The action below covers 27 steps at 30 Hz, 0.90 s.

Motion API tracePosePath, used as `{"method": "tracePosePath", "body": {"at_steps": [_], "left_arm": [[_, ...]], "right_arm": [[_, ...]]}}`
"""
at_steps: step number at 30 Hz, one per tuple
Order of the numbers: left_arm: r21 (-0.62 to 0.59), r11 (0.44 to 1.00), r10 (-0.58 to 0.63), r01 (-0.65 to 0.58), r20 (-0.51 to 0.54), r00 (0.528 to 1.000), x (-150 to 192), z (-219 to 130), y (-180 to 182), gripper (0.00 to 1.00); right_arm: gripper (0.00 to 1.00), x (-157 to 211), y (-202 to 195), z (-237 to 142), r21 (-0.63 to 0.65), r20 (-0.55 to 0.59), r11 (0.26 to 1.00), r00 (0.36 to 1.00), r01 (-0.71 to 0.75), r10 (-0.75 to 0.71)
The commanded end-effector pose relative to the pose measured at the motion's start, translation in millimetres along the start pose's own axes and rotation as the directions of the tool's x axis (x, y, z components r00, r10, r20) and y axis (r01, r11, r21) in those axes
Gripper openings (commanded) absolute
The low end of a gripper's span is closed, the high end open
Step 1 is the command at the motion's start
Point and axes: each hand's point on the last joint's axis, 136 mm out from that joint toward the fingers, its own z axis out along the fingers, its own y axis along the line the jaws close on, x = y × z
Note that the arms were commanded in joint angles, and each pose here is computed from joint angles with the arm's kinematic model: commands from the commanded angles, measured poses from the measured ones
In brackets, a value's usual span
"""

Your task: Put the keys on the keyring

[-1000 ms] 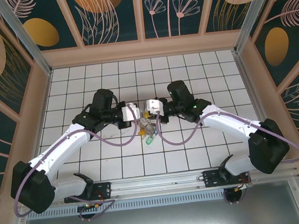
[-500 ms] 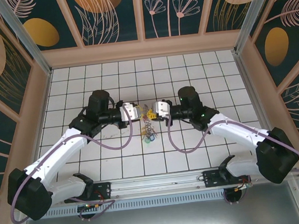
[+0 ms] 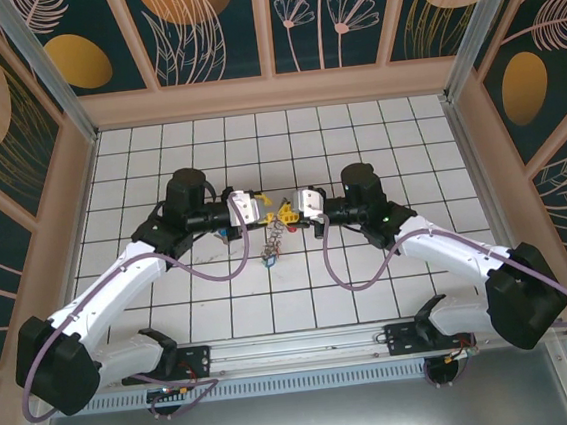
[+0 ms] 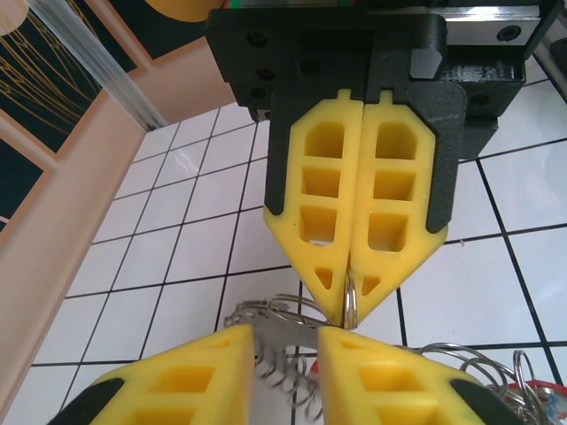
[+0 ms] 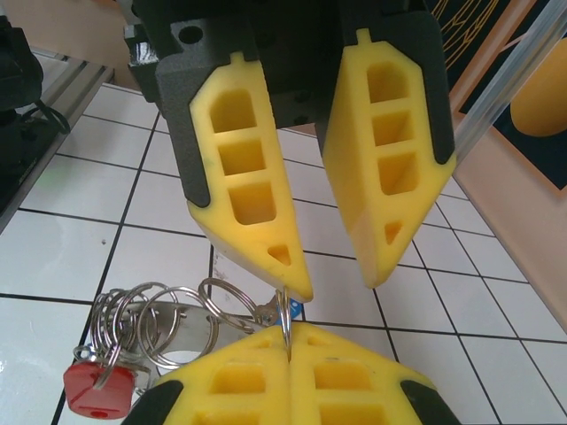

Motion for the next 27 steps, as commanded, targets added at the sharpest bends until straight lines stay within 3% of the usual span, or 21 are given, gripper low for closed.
{"method": "tracePosePath", "body": {"at_steps": [1,6,12,19,27], "left_arm": [[0.058,0.998,-0.001,-0.002,0.053,0.999,-7.8,-1.0,-16.2,0.28],[0.014,1.000,-0.014,0.014,0.032,0.999,-3.6,-6.0,-9.4,0.28],[-0.059,0.984,-0.151,0.166,0.196,0.969,-22.8,-40.9,16.1,0.29],[0.020,0.990,-0.139,0.138,0.203,0.969,-17.8,-43.9,-11.6,0.35],[0.072,0.991,-0.125,0.113,0.211,0.969,-21.3,-26.9,-8.5,0.35]], "right_arm": [[0.00,-32.7,-7.6,-8.9,0.042,0.089,0.994,0.991,0.098,-0.101],[0.00,-31.6,-5.7,-11.4,0.047,0.080,0.992,0.989,0.117,-0.121],[0.00,-29.7,-7.7,-16.9,0.097,0.072,0.984,0.985,0.152,-0.159],[0.00,-35.4,-4.2,-18.0,0.086,0.120,0.986,0.981,0.146,-0.156],[0.00,-51.2,0.9,-17.3,0.033,0.200,0.990,0.970,0.137,-0.140]]}}
